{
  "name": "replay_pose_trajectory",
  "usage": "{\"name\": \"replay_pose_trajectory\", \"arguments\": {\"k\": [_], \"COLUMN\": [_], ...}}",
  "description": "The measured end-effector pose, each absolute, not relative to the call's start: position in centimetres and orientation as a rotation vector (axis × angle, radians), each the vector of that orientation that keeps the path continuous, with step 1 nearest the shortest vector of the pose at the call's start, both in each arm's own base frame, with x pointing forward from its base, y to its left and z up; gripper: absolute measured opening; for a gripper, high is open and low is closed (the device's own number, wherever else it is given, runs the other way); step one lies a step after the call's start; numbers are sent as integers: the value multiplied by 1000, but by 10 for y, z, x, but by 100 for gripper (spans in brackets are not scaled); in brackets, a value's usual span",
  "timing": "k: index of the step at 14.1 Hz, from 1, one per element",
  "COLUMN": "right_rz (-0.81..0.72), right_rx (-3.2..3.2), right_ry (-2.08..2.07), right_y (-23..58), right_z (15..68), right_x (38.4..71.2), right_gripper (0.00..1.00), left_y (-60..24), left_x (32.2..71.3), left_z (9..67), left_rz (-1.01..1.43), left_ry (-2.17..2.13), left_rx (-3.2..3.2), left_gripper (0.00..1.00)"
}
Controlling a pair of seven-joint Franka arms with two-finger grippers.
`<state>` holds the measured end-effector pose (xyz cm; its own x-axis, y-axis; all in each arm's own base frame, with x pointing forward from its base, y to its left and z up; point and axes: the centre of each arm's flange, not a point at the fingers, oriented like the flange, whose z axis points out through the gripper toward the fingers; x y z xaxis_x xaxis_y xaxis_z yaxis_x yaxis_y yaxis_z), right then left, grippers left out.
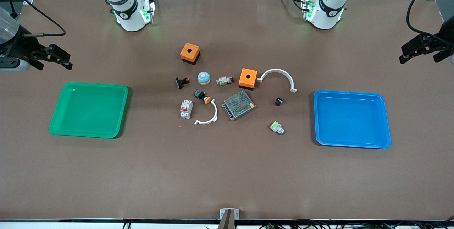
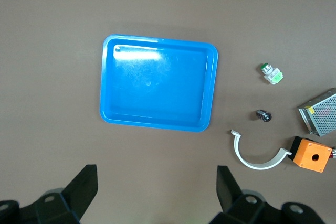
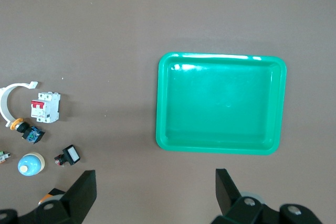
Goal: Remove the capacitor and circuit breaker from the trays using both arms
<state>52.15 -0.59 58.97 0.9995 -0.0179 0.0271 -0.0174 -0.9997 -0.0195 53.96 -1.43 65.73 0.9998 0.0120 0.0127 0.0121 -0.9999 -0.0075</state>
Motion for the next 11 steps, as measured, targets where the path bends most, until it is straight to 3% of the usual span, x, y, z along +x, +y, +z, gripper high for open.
{"name": "replay_pose_trajectory", "arguments": {"k": [11], "right_rz": [-6], "right_rx": [-3123], "right_ry": [29], "right_y": [-6], "right_z": [577], "right_x": [535], "right_gripper": [100], "left_y": [-44], "left_x": [537], "left_z": [653], "left_rz": [-8], "left_ry": [70], "left_rx": [-3115], "left_gripper": [100]}}
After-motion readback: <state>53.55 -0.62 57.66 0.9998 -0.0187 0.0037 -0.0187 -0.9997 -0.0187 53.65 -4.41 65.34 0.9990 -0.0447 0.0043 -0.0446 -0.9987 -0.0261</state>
